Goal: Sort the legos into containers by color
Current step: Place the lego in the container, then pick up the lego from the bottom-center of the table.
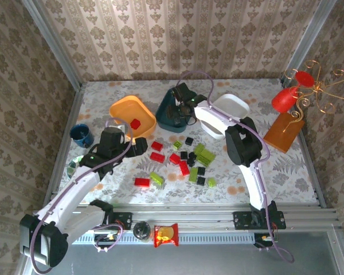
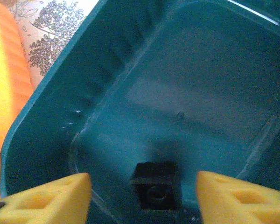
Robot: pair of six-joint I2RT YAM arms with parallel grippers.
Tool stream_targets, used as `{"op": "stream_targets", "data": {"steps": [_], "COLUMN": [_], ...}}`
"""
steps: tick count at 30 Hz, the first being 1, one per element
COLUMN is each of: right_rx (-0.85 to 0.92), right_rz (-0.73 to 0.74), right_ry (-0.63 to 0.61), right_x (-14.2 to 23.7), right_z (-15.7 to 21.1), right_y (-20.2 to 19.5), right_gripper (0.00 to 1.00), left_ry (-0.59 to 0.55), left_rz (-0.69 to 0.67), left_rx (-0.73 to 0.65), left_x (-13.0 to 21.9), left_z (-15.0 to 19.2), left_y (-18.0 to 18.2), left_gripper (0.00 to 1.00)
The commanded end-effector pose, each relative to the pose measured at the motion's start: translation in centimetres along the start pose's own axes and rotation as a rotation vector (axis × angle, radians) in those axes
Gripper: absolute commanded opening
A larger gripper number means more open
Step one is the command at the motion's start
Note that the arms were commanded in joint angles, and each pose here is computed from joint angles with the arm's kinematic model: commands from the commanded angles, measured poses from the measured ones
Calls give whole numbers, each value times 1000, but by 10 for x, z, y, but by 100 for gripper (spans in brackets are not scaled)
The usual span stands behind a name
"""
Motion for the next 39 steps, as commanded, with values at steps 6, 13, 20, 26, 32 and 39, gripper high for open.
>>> {"op": "stream_targets", "data": {"steps": [6, 13, 20, 26, 32, 39], "right_rx": [-27, -86, -124, -135, -63, -37], "right_rz": [-83, -77, 68, 114, 176, 201], "right_ry": [-78, -35, 142, 276, 355, 407], "right_x": [63, 118, 155, 164, 156, 148], "right_z": [-16, 48, 154, 216, 243, 257], "right_y": [16, -20, -81, -98, -101, -107], "right_gripper": [76, 77, 73, 71, 64, 51], "left_ry": [43, 31, 57, 64, 77, 82], "left_rz": [3, 29, 65, 83, 87, 73], "left_rx": [-2, 10, 12, 6, 8, 5], "left_x": [-1, -7, -17, -26, -30, -26], "left_z": [10, 14, 19, 21, 21, 26], "left_y": [-1, -1, -5, -9, -9, -7], "left_gripper": [100, 100, 100, 100, 100, 100]}}
Point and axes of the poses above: each hand's point on the last joint's axis, 136 mm out from that joint toward the fingers, its own x axis back along the fingers, its own y axis along the line the jaws close on, z = x × y, the point moved 10 cm from there along x, back along the fingers, and after that the axes turned 11 degrees about -x, right-handed, at the moved point
